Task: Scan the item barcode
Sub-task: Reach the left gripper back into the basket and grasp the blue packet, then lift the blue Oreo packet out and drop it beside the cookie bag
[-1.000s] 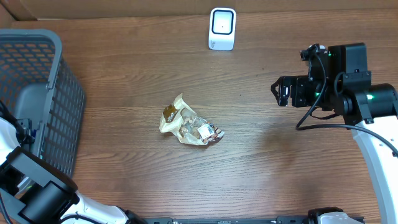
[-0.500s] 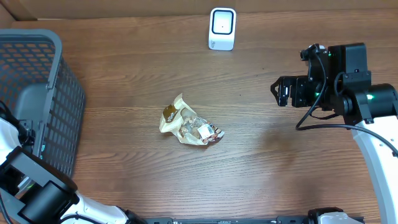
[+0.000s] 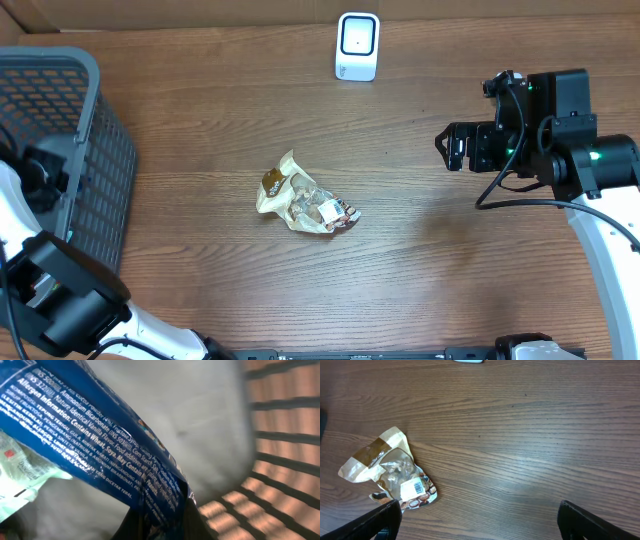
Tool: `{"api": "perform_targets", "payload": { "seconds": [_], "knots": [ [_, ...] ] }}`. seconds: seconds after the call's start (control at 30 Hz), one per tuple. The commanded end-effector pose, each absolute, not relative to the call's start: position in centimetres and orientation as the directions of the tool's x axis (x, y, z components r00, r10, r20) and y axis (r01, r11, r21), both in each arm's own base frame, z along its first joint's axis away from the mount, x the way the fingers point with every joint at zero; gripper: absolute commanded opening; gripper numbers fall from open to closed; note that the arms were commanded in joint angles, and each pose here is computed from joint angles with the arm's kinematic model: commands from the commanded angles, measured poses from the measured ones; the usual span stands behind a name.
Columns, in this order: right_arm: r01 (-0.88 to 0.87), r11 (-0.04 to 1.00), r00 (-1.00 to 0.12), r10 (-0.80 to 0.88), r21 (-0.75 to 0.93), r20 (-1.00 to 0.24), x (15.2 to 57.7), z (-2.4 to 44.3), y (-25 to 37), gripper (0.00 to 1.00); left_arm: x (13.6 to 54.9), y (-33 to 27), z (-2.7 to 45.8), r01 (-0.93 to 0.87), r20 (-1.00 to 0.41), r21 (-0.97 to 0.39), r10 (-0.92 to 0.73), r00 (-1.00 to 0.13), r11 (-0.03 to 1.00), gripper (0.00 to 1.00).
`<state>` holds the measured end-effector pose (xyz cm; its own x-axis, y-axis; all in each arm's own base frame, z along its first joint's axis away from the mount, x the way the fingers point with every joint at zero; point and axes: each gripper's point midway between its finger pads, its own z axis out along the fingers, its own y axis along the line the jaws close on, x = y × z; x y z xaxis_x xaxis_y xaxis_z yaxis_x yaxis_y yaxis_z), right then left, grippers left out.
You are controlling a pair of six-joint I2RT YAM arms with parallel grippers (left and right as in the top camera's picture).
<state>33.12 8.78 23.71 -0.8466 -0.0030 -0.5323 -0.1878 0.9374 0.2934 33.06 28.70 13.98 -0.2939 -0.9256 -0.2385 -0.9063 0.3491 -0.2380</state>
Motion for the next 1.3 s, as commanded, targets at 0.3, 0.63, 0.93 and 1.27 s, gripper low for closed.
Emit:
{"api": "perform_targets", "payload": {
  "seconds": [0.3,0.63,0.93,1.27],
  "knots": [
    [-0.204,0.932,-0.828,-0.002,0.299,-0.561,33.4,25.0,9.1,1.00,37.8,23.4,32.9,-0.625,-0.506,-0.374,-0.716,-0.482,0.685,0.04],
    [-0.202,0.933,-0.832,-0.002,0.299,-0.555,33.5,24.8,9.1,1.00,37.5,10.5,40.4,-0.334,-0.622,-0.326,-0.466,-0.628,0.885,0.04],
    [-0.202,0.933,-0.832,-0.003,0.299,-0.554,33.5,24.7,9.1,1.00,36.9,-0.3,35.5,-0.113,-0.460,-0.282,-0.237,-0.856,0.953,0.04],
    [-0.201,0.933,-0.834,-0.003,0.299,-0.552,33.5,24.7,9.1,1.00,32.7,-3.9,22.2,-0.112,-0.013,-0.156,-0.115,-0.993,0.981,0.04]
  ]
}}
